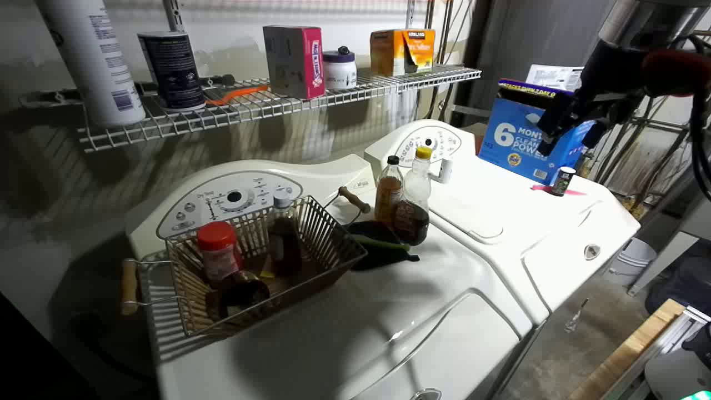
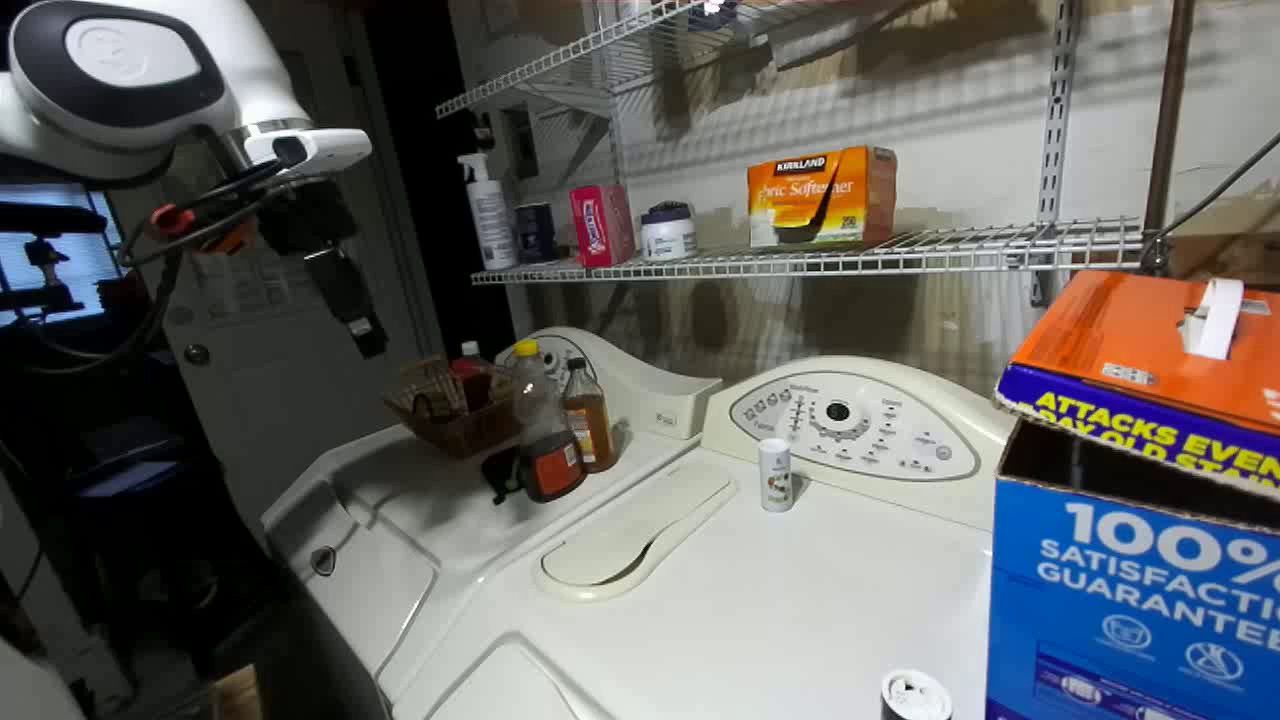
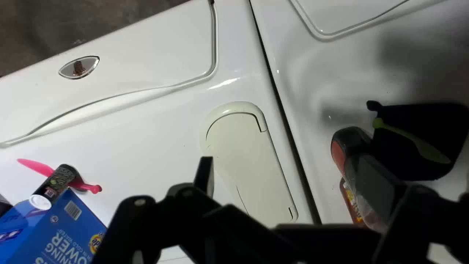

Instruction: Press a button on the washing machine on the right.

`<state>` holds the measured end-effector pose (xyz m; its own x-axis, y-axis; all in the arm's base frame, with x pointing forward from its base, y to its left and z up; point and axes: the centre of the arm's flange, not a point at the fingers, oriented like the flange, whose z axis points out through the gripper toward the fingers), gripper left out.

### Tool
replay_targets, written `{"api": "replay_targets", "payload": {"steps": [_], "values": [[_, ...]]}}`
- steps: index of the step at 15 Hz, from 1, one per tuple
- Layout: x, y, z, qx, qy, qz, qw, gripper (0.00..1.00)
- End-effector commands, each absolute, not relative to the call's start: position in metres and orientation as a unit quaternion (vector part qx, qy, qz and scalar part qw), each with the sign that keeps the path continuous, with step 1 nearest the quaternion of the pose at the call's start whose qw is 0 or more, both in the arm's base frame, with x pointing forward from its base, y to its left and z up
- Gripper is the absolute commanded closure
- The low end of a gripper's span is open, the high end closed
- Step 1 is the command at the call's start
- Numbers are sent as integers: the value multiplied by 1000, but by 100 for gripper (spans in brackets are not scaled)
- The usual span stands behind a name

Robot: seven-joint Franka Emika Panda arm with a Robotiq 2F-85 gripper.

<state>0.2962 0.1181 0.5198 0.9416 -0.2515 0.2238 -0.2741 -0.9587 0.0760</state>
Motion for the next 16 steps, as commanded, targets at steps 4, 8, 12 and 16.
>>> {"api": "replay_targets", "payload": {"steps": [4,8,12,16], "values": [[296,118,520,984,-134,107,53,0],[296,118,520,984,-134,107,53,0],[302,120,516,982,-145,111,58,0],[344,113,501,978,-170,117,42,0]]}}
